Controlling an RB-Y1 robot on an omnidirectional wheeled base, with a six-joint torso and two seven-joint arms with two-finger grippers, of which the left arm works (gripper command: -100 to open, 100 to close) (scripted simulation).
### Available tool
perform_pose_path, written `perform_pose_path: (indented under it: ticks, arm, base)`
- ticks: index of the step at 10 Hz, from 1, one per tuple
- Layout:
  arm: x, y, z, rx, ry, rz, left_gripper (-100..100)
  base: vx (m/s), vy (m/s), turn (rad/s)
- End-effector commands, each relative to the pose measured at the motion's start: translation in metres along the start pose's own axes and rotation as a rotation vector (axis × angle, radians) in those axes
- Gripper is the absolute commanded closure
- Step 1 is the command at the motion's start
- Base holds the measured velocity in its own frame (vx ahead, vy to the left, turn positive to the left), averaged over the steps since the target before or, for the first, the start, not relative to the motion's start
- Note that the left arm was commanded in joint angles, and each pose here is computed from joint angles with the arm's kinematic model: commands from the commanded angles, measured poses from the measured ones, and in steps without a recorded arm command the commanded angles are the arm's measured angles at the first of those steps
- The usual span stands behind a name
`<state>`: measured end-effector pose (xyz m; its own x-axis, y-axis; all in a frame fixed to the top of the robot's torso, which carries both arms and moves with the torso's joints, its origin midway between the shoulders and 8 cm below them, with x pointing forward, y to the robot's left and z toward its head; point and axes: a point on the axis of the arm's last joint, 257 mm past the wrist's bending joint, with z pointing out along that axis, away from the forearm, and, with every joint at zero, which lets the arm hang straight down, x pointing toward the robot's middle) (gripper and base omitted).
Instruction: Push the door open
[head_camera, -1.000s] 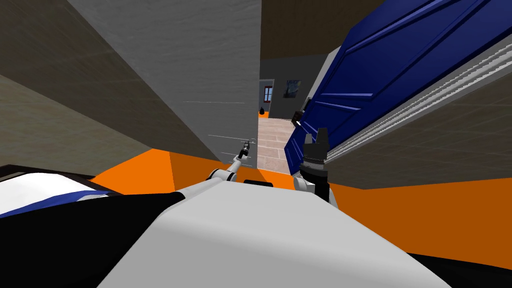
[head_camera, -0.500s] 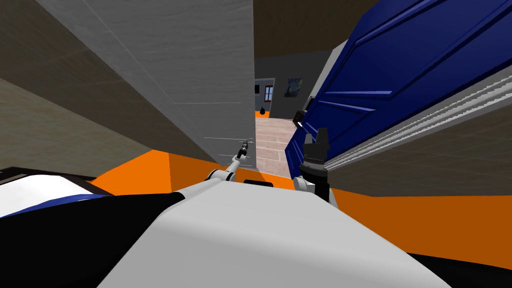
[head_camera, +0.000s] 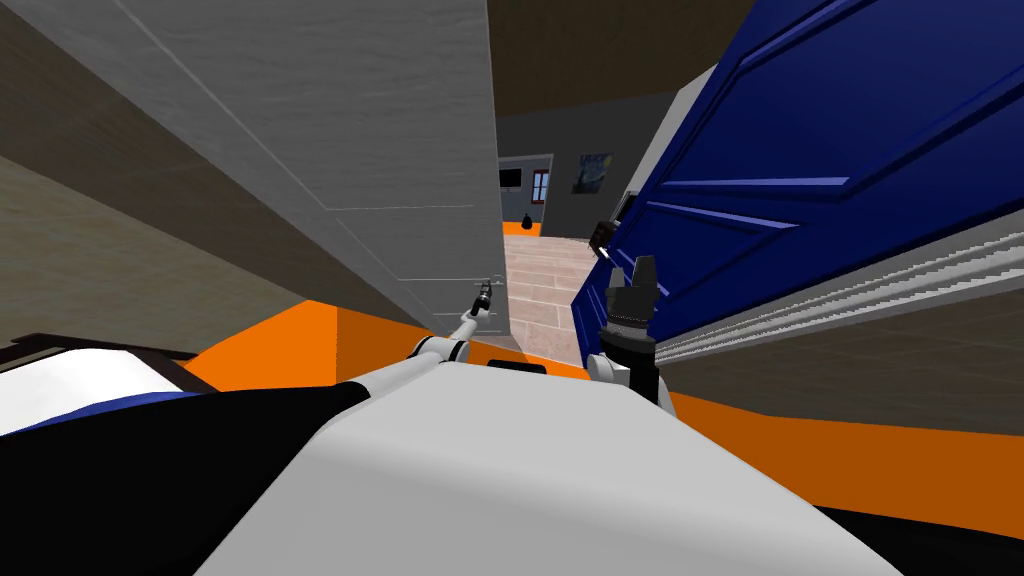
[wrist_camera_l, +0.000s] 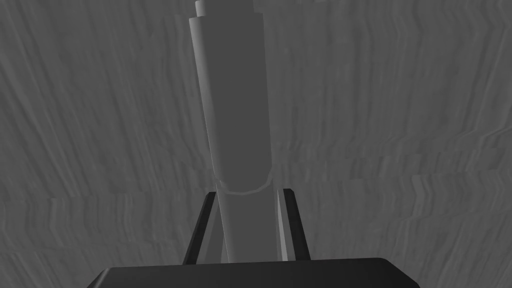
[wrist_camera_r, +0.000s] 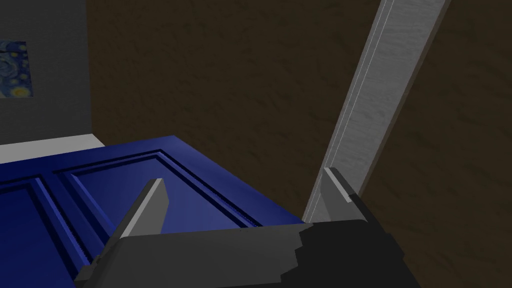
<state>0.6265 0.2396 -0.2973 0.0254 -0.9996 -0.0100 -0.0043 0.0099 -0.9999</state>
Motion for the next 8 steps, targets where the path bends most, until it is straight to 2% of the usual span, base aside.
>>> perform_pose_path:
  ticks: [1,2,6,8]
  arm:
    - [-0.011,-0.004,-0.0009,0.004,-0.016,0.005,100]
    - [-0.03,-0.004,-0.0014,0.004,-0.048,0.005,100]
    - [-0.057,-0.004,-0.0032,0.003,-0.097,0.003,100]
    - [-0.056,-0.014,-0.0003,0.025,-0.096,0.003,100]
  base:
    - [0.047,-0.042,0.012]
    - [0.13,-0.109,0.062]
    - [0.166,-0.109,0.08]
    - [0.081,-0.062,0.026]
